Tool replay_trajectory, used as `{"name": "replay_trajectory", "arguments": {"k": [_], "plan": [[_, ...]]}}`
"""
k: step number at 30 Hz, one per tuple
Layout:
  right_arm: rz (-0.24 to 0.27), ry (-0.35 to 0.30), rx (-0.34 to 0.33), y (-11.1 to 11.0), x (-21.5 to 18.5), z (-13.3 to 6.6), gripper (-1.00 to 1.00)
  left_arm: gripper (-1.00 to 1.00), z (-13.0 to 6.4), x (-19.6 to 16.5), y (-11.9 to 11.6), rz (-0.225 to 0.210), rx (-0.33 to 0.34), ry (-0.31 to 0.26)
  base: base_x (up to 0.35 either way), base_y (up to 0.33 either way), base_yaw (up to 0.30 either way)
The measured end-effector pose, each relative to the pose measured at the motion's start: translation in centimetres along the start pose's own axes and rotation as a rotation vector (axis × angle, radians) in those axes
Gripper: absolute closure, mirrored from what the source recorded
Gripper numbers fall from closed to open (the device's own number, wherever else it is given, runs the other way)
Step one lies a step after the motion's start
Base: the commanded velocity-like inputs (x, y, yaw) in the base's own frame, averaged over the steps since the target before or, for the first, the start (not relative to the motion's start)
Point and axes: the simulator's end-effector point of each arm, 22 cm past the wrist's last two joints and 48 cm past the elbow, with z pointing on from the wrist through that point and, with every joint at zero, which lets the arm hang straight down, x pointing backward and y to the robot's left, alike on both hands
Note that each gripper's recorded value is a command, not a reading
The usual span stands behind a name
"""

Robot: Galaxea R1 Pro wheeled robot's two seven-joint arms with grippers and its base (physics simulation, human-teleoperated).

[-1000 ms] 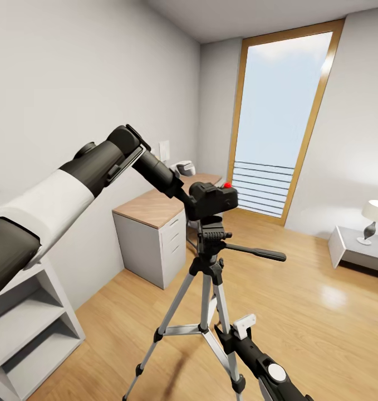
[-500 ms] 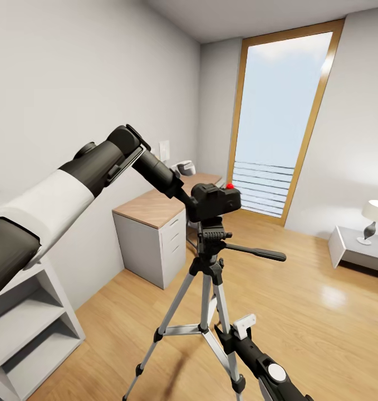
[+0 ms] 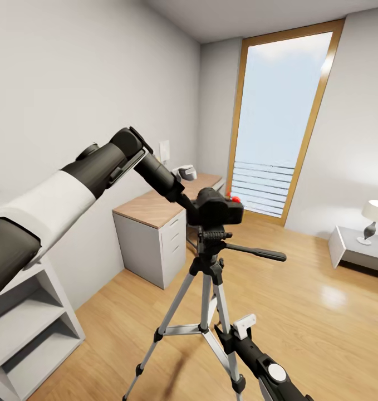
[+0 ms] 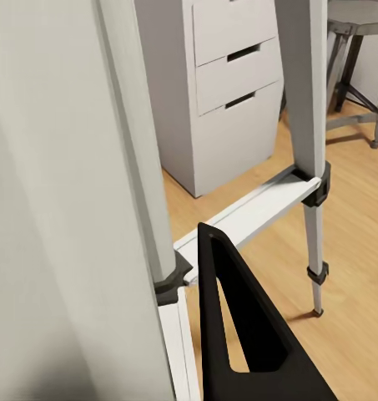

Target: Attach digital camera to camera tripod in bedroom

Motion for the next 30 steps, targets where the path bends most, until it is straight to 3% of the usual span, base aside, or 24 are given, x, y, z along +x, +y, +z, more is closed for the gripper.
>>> {"name": "replay_trajectory", "arguments": {"k": [17,30], "plan": [[-0.002,-0.001,0.002,-0.1,0.0,0.0,1.00,-1.00,-0.3,0.2,0.3,-0.006,-0.006,-0.001,0.000,0.000,0.000],[-0.003,-0.001,0.002,-0.2,0.0,-0.1,1.00,-1.00,-2.3,2.0,2.4,-0.049,-0.044,-0.012,0.000,0.000,0.000]]}}
